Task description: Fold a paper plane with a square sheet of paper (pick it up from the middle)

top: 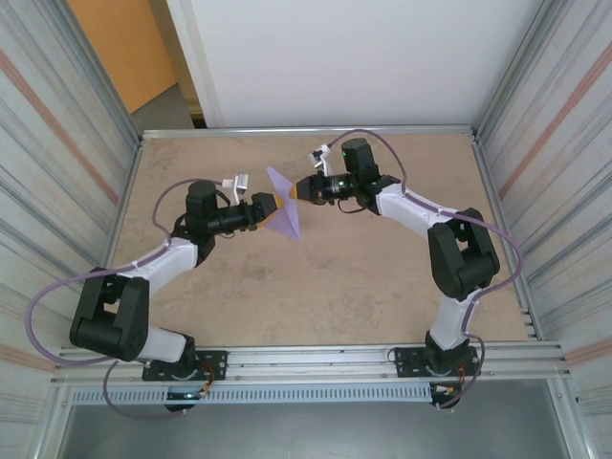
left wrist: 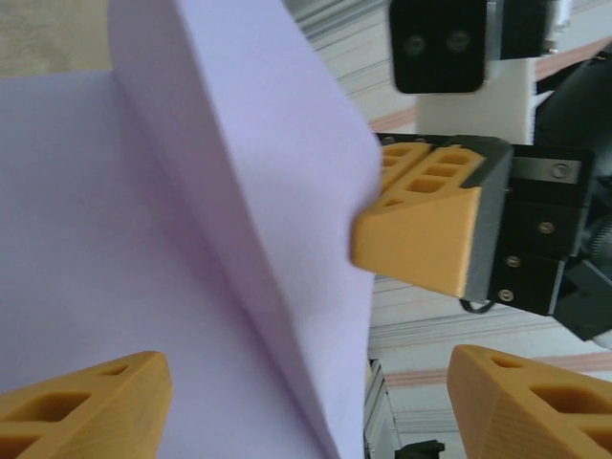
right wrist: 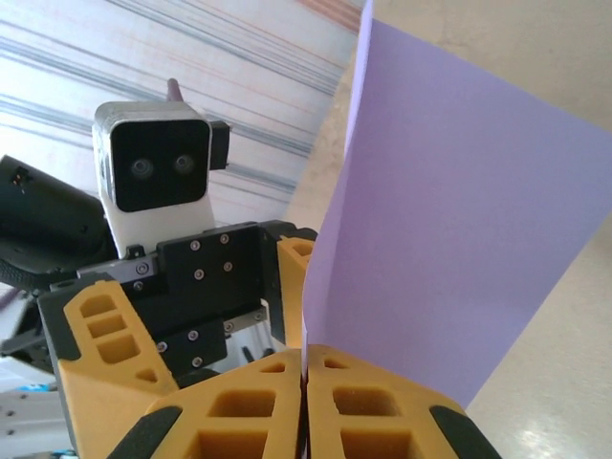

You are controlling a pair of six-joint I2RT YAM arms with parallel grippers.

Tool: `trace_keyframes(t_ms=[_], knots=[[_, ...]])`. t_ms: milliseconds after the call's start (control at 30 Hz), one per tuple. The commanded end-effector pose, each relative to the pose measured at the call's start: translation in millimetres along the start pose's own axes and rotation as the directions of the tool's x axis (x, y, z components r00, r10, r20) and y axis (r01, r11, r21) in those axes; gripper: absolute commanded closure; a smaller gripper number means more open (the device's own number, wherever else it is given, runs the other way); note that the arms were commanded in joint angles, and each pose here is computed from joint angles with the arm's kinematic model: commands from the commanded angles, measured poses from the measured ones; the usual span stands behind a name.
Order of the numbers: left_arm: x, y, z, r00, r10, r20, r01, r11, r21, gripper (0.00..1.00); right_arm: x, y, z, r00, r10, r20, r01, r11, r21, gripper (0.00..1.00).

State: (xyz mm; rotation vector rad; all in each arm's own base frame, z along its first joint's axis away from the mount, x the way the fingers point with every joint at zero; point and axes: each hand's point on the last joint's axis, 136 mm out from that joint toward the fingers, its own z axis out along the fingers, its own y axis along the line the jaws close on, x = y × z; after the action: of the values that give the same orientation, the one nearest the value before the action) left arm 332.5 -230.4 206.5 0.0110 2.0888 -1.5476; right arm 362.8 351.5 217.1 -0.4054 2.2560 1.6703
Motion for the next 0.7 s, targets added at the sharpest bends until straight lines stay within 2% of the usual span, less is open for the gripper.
trace_keyframes(t_ms=[0,300,667], knots=[[-9.7,-32.4,5.5,0.997,0.077,-0.002,-0.076,0.992,0.103,0.27,-6.8,28.2,-7.7,1.000,-0.003,0.016,0.005,0.996,-0.088,0.89],[-11.9,-48.0,17.0,0.995,0.100,-0.016,-0.096,0.981,0.171,0.39,-8.0,37.6,-11.1,1.000,0.002,0.023,0.001,0.991,-0.131,0.87],[-14.1,-49.3,18.0,0.996,0.094,-0.004,-0.092,0.979,0.180,0.64,-11.3,33.9,-19.9,0.999,0.012,0.047,-0.006,0.992,-0.122,0.82]])
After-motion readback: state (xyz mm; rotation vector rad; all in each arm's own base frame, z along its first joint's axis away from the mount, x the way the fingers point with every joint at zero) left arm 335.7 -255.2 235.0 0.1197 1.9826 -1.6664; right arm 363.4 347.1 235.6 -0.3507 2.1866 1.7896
